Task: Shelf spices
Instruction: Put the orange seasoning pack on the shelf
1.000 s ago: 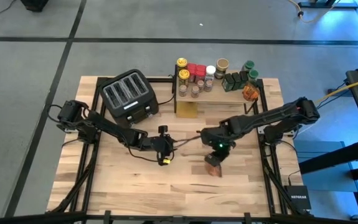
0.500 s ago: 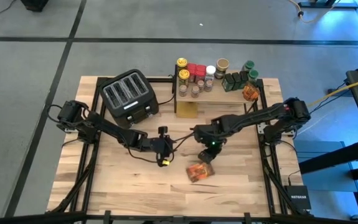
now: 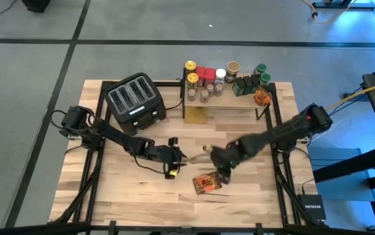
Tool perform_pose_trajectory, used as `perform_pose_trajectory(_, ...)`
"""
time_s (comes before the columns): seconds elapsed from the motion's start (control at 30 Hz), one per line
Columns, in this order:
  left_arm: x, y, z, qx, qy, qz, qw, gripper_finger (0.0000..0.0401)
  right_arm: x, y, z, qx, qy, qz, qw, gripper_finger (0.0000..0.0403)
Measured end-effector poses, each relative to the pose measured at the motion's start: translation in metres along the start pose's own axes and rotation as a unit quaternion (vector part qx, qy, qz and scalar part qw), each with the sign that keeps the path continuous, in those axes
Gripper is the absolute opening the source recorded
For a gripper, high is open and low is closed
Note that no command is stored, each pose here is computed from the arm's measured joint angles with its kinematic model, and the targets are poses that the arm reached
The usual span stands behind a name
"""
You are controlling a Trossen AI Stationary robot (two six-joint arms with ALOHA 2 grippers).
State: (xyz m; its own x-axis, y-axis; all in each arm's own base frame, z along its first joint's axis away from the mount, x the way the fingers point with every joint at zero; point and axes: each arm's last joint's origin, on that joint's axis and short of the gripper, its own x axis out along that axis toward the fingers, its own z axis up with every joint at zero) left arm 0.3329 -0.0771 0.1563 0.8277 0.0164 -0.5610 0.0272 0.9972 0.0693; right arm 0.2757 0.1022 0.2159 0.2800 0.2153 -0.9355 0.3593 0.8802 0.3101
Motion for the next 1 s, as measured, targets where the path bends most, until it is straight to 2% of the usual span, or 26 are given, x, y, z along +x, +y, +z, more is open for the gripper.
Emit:
perform_pose_trajectory(0.17, 0.018, -0.012, 0.001, -0.015, -0.039, -0.041, 0.998, 0.0153, 0.024, 0.023, -0.046, -0.09, -0.078, -0.053, 0.991, 0.0191)
perform_pose_trajectory(0.33, 0.051, -0.029, -0.001, 0.006, -0.013, -0.049, 0.999, 0.0153, 0.045, 0.022, -0.085, -0.089, -0.145, -0.09, 0.981, 0.0179)
perform_pose_trajectory(0.43, 0.069, -0.042, -0.001, 0.029, 0.007, -0.057, 0.998, 0.0153, 0.056, 0.017, -0.099, -0.082, -0.171, -0.079, 0.979, 0.0177)
perform_pose_trajectory(0.67, 0.075, -0.061, 0.0, 0.06, 0.029, -0.07, 0.995, 0.0153, 0.072, 0.011, -0.108, -0.094, -0.225, -0.052, 0.968, 0.0177)
perform_pose_trajectory(0.8, 0.077, -0.064, -0.006, 0.05, 0.045, -0.069, 0.995, 0.0153, 0.08, 0.012, -0.107, -0.113, -0.222, -0.056, 0.967, 0.0177)
perform_pose_trajectory(1.0, 0.088, -0.069, -0.021, 0.023, 0.062, -0.065, 0.996, 0.0153, 0.092, 0.017, -0.108, -0.115, -0.198, -0.024, 0.973, 0.0177)
